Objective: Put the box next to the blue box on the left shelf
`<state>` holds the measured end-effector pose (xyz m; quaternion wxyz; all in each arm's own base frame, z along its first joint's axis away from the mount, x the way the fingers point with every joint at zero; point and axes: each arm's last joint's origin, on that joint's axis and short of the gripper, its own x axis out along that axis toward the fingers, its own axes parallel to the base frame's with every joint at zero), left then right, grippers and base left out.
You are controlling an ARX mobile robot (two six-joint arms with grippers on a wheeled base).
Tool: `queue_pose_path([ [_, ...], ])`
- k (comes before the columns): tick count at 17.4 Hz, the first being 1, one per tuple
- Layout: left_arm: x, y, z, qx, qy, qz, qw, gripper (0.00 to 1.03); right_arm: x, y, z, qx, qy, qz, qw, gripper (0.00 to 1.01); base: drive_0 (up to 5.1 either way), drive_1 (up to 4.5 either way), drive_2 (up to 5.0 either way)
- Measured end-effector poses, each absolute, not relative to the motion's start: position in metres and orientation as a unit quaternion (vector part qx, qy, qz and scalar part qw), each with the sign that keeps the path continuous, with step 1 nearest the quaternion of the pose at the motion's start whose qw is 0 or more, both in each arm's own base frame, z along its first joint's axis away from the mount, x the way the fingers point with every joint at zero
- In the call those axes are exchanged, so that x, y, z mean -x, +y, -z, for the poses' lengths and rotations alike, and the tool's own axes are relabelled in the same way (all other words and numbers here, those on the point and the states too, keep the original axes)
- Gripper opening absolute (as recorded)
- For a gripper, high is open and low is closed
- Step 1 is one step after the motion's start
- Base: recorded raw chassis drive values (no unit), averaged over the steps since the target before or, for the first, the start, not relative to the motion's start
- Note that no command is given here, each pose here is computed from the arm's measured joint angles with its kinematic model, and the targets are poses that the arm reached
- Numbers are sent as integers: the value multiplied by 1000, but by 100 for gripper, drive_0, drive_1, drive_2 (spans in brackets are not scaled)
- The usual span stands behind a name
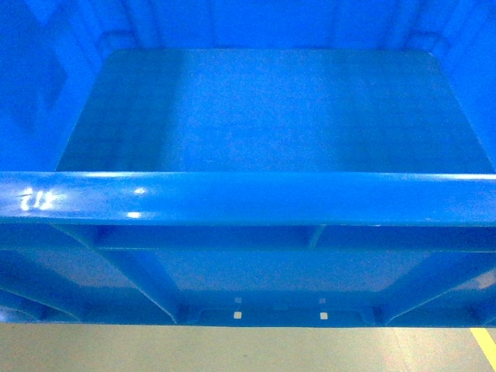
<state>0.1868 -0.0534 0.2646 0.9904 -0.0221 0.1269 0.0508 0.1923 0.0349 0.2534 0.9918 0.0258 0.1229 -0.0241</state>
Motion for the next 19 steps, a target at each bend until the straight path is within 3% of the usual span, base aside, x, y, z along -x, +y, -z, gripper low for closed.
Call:
queue_pose_path([
  [12, -187, -53, -265, 22, 127, -51, 990, 9, -192, 35, -253, -26, 123, 24, 992, 10, -1, 410, -411],
  [15, -188, -54, -264, 22, 126, -50, 990, 9, -192, 35, -254, -26, 122, 25, 992, 10, 0, 0, 0],
  [19, -187, -54, -264, 22, 127, -50, 990, 9, -192, 35, -254, -26, 123, 26, 992, 10, -498, 247, 247],
])
